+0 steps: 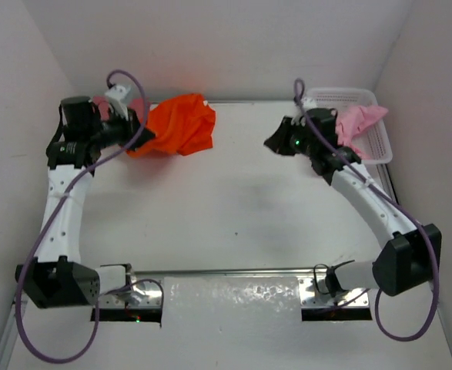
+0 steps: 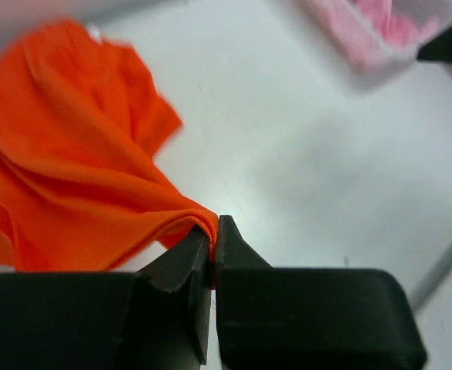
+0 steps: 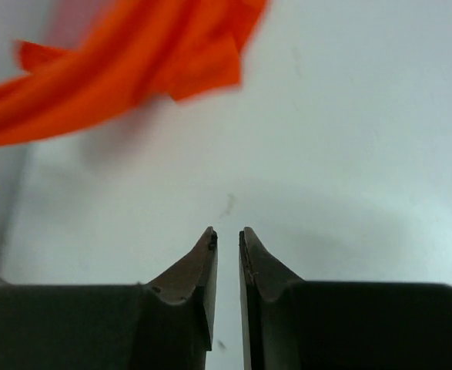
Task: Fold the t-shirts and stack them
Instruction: Flatten out the tshirt
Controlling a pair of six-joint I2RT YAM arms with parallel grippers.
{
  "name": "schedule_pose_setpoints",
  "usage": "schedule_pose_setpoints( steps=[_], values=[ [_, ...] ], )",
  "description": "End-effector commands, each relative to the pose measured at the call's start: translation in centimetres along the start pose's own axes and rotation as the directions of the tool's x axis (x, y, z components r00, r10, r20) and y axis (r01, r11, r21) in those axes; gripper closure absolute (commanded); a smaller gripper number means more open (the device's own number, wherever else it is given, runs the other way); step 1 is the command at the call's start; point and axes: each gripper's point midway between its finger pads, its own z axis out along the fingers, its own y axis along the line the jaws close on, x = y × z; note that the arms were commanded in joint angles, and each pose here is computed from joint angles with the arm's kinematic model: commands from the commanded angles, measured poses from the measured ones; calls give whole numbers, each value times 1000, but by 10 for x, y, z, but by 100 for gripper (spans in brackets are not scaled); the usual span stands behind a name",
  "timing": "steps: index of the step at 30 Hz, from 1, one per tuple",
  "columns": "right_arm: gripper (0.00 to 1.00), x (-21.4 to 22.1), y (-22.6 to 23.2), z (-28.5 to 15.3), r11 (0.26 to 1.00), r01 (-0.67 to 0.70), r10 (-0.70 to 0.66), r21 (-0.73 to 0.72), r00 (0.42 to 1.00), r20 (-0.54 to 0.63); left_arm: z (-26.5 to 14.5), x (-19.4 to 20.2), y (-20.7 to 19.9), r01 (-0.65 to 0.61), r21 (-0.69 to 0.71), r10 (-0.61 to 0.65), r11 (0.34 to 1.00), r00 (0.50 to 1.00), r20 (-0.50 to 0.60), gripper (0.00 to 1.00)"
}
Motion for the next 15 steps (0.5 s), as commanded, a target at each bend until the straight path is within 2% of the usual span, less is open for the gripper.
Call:
schedule_pose_setpoints(
  steps=[1,2,3,4,5,6,8,9,10,11,12,13,14,15],
  values=[
    [84,59,-36,-5,963,173,-144,205,979,-147,-29,93,-30,51,98,-21,994,958,-285,100],
    [80,72,-39,-6,959,179,-141,219,974,-178,-36,115,-40,81,142,-29,987,940,-341,100],
    [66,89,-44,-5,960,164,-118,229,972,-203,-43,127,-55,104,209,-20,972,929,-368,100],
    [57,96,-38,-2,958,179,-134,224,970,-201,-55,142,-66,67,281,53,957,916,-397,100],
    [50,104,-36,0,954,194,-147,227,967,-209,-58,140,-62,30,262,79,965,915,-395,100],
    [36,114,-37,7,947,226,-171,229,956,-237,-61,140,-50,50,177,30,983,907,-420,100],
    [25,124,-16,27,953,259,-214,157,943,-257,-58,135,-42,66,119,-11,991,912,-411,100],
    [14,109,1,42,958,268,-239,105,943,-231,-55,135,-32,71,61,-39,996,909,-414,100],
    [13,128,-7,68,956,275,-235,100,925,-298,-47,129,-20,110,-25,-111,994,919,-379,100],
    [13,99,9,86,949,304,-273,78,922,-273,-48,141,2,105,-157,-161,982,901,-404,100],
    [12,95,8,101,943,322,-284,87,912,-296,-47,146,12,109,-221,-193,969,895,-403,100],
    [12,128,-18,123,926,355,-272,129,865,-422,-44,146,26,80,-271,-186,959,901,-392,100],
    [12,96,-1,146,925,361,-297,119,881,-367,-49,162,41,54,-356,-210,933,884,-417,100],
    [12,99,-1,160,925,361,-293,115,874,-388,-50,167,47,45,-386,-218,921,882,-418,100]
  ],
)
